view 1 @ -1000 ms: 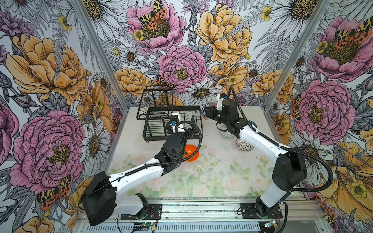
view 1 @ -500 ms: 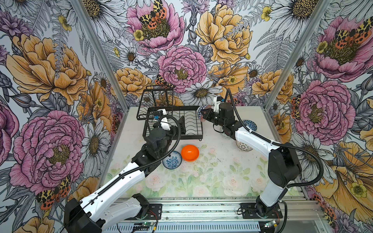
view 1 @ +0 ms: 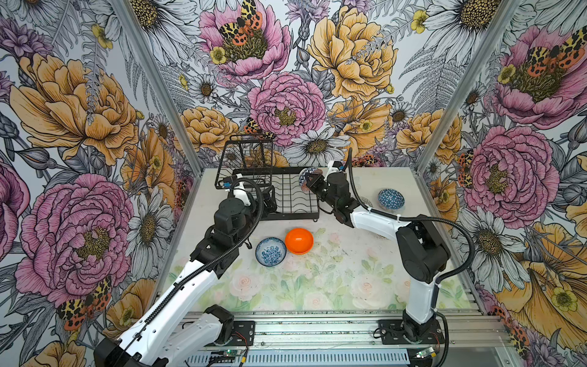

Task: Load bowls into a dish rack
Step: Place the bowl in the dish rack.

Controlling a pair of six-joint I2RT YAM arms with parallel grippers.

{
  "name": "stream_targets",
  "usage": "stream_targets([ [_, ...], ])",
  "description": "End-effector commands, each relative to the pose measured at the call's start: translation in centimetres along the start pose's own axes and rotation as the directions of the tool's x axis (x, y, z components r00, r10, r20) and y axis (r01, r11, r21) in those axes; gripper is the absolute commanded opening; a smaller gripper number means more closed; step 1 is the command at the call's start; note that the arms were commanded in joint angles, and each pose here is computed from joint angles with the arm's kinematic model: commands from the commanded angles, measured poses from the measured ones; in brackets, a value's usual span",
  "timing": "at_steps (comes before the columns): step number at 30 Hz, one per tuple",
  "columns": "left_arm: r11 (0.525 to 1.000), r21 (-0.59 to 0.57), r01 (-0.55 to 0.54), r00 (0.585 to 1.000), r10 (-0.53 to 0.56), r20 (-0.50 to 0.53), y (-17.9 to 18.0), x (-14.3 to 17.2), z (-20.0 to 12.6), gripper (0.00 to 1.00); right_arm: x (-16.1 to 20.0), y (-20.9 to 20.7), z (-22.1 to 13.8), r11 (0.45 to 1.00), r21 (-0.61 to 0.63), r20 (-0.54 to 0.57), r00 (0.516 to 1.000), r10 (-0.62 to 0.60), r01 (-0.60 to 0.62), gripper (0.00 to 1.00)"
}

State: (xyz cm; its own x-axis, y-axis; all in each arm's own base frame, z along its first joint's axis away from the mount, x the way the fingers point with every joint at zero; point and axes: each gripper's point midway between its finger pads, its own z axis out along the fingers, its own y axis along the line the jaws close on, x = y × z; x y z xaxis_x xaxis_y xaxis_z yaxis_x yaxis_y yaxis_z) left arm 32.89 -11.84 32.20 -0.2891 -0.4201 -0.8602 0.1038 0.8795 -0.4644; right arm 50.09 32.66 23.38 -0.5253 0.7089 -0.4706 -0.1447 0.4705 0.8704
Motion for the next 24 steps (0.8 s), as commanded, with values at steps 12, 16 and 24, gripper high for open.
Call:
stream_targets([
  [12,0.990,0.081,0.116,0.992,-0.113,-0.049,1.1,-2.0,1.3,0.99,-1.8,4.9,5.3,0.954,-0.269,0.222,0.955,0.197,-0.134,0.00],
  [16,0.989,0.071,0.131,0.991,-0.129,-0.034,1.9,-2.6,1.2,0.99,-0.6,5.5,7.5,0.933,-0.316,0.198,0.950,0.242,-0.172,0.00],
  [24,0.992,0.055,0.114,0.993,-0.112,-0.037,2.2,-2.9,1.5,0.99,0.8,6.0,10.2,0.921,-0.336,0.181,0.946,0.270,-0.199,0.00],
])
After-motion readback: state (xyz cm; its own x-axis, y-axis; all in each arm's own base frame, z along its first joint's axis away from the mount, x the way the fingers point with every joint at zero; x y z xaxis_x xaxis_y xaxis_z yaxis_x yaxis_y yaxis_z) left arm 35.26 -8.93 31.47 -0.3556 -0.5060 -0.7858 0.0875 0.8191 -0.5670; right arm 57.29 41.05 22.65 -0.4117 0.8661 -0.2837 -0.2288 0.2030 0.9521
